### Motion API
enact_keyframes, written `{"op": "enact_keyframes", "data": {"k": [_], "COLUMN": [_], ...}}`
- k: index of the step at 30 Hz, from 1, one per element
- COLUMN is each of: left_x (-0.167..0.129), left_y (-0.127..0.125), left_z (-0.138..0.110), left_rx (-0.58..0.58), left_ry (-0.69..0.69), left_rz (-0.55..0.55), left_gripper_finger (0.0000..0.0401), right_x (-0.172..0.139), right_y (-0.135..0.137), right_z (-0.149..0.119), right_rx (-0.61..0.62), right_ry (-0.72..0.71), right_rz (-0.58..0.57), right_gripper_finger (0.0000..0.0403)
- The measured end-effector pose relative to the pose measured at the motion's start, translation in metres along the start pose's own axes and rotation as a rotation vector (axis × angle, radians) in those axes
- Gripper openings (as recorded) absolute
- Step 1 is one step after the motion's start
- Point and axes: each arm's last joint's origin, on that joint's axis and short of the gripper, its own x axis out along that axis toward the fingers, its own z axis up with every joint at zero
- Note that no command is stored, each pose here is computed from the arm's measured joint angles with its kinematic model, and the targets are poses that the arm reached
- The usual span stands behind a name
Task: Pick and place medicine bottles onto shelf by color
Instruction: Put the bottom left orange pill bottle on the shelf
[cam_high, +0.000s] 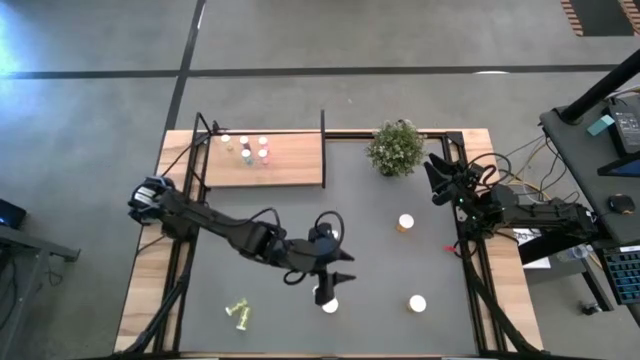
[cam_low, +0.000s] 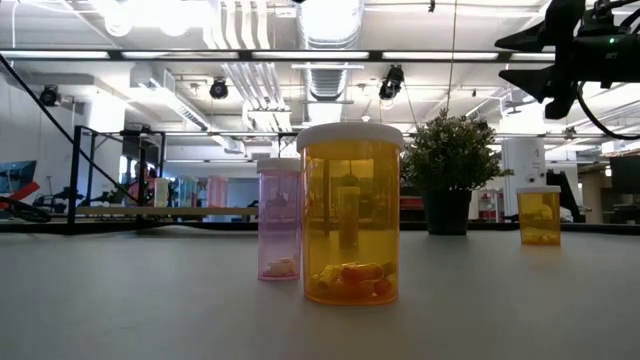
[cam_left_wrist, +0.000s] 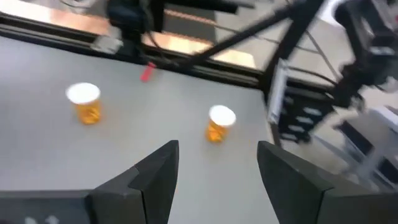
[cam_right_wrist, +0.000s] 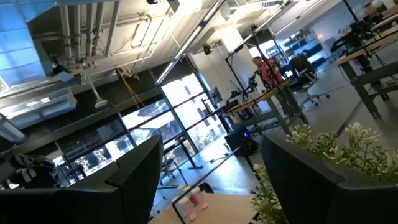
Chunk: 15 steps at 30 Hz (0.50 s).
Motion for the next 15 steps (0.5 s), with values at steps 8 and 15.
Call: {"op": "enact_keyframes", "data": {"k": [8, 15], "left_x": [-0.0007, -0.0011], "left_y": [-0.0032, 0.0024], "left_z": [-0.0005, 0.005], "left_rx": [0.002, 0.05], "left_ry": [0.038, 0.102], "left_rz": [-0.079, -0.113], "left_gripper_finger": [0.0202, 0.0202], "right_x": [0.0, 0.0], "right_y": [0.0, 0.0], "right_z": [0.0, 0.0], "right_rx": [0.0, 0.0], "right_ry": [0.0, 0.0], "right_rz": [0.001, 0.0], "right_gripper_finger": [0.026, 0.026]}}
